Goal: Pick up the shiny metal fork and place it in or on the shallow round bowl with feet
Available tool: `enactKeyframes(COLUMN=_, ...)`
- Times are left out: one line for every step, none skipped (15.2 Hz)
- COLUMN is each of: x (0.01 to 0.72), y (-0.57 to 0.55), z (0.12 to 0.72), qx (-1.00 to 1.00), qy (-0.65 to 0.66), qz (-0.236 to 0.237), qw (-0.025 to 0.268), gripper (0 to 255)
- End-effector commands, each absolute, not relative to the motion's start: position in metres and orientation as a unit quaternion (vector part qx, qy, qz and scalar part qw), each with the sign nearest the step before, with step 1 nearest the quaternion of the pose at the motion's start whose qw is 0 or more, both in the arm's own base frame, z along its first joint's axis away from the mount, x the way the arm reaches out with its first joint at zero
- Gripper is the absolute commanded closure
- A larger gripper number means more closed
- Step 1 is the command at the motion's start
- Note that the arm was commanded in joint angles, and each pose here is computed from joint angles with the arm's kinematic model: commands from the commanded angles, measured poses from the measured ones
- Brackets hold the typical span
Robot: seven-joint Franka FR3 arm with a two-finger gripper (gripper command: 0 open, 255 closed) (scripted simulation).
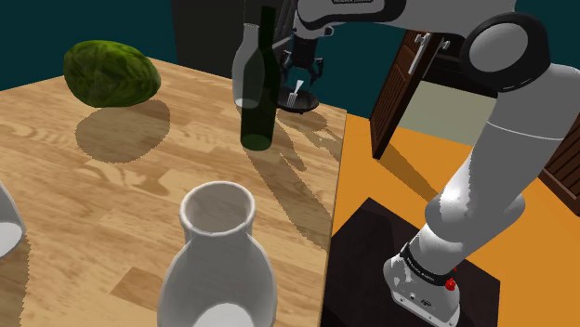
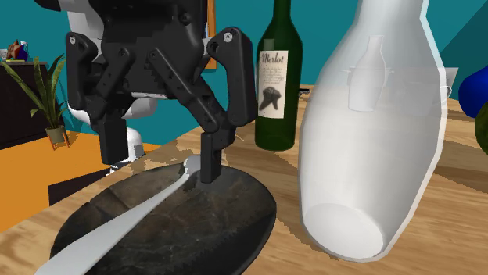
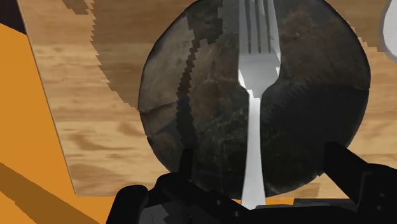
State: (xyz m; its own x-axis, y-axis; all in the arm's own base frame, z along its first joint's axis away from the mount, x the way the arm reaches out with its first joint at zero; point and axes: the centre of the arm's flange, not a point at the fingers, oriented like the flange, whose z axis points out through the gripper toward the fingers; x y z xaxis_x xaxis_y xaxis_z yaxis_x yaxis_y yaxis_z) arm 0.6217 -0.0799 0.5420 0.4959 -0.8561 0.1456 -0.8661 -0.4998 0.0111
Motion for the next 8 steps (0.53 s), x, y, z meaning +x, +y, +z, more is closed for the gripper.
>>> enactKeyframes(x=0.621, y=-0.075, z=0.565, qx=0.864, qy=-0.498, qz=0.060, qw=0.041, gripper=0)
enactKeyframes(x=0.621, y=-0.074, z=0.576, qx=0.864, qy=-0.498, qz=0.060, qw=0.041, gripper=0)
enactKeyframes(x=0.621, y=-0.074, z=0.576, qx=0.864, qy=-0.498, qz=0.060, qw=0.041, gripper=0)
enactKeyframes(x=0.621, y=-0.074, z=0.576, qx=0.864, qy=-0.498, qz=0.060, qw=0.041, gripper=0)
enactKeyframes(x=0.621, y=-0.074, z=0.576, qx=0.864, qy=-0.498, qz=0.060, qw=0.041, gripper=0)
enactKeyframes(x=0.621, y=-0.074, z=0.576, qx=0.864, qy=-0.498, qz=0.060, qw=0.041, gripper=0)
enactKeyframes(x=0.621, y=-0.074, z=0.576, qx=0.864, qy=-0.498, qz=0.060, qw=0.041, gripper=0)
enactKeyframes(x=0.621, y=-0.074, z=0.576, qx=0.864, qy=-0.498, qz=0.060, qw=0.041, gripper=0)
